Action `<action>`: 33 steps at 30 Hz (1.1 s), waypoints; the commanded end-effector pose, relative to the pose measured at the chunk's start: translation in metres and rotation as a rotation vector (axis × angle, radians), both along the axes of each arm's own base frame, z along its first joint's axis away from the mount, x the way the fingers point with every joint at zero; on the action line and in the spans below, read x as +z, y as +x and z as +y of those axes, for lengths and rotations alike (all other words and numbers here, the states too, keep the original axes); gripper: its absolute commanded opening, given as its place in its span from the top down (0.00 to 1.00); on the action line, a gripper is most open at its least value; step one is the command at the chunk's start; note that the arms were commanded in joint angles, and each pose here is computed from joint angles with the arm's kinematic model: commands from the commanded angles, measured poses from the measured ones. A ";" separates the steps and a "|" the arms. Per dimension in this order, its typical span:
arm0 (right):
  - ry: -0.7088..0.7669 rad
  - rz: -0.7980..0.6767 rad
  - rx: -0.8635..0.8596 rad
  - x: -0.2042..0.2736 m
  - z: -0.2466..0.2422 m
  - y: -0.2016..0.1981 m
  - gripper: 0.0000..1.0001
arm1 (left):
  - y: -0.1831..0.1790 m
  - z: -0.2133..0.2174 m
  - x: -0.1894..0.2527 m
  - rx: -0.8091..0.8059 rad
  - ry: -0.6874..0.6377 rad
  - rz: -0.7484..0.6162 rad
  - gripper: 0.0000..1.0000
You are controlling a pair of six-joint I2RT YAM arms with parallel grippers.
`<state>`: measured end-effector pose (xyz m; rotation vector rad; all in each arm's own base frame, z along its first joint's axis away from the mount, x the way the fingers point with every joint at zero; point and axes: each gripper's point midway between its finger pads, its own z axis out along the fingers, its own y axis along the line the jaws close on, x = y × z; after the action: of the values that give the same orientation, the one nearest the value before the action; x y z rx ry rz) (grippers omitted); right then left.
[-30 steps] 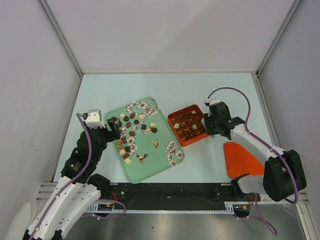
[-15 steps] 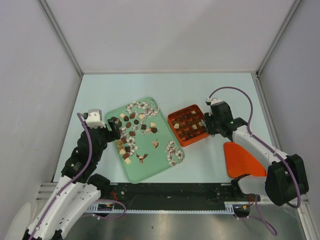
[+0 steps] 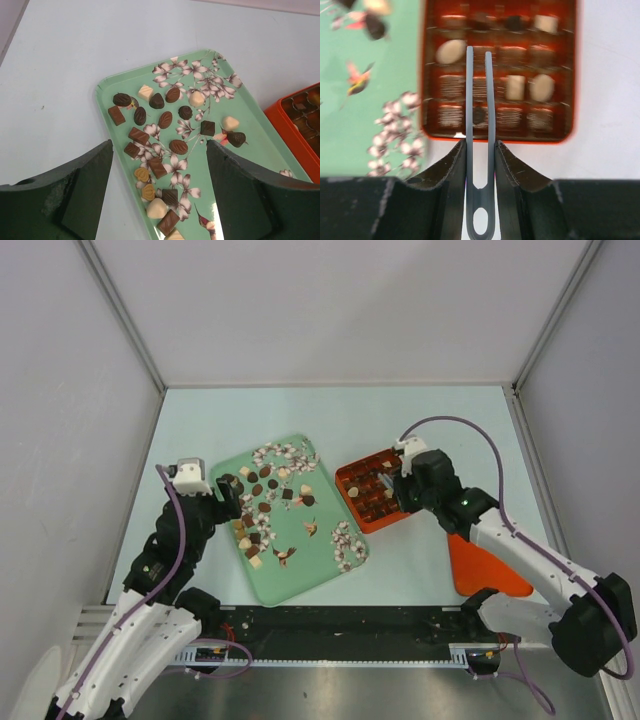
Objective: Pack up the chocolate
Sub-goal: Place the fake chocolate in the packing box, then pick up the fake chocolate from the plate.
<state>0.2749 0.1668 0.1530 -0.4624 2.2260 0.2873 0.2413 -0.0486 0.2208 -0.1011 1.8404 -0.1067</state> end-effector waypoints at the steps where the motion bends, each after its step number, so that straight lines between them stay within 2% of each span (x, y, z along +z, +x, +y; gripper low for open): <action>1: -0.008 -0.125 0.169 0.023 0.050 -0.006 0.69 | 0.004 0.000 0.006 -0.006 0.011 -0.021 0.20; 11: -0.092 -0.178 0.513 -0.001 0.162 -0.027 0.69 | 0.003 0.001 0.006 -0.001 0.007 -0.025 0.20; 17: -0.142 -0.205 0.633 -0.021 0.213 -0.023 0.68 | 0.002 0.003 0.009 0.009 0.002 -0.037 0.20; 24: -0.189 -0.227 0.696 -0.041 0.248 -0.013 0.68 | 0.001 0.007 0.010 0.029 0.002 -0.042 0.20; 33: -0.252 -0.226 0.730 -0.068 0.266 -0.002 0.67 | 0.002 0.009 0.011 0.044 0.005 -0.043 0.20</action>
<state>0.2602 0.4113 0.0710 -1.3822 1.8862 0.3098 0.2408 -0.0457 0.2229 -0.1138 1.8302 -0.0996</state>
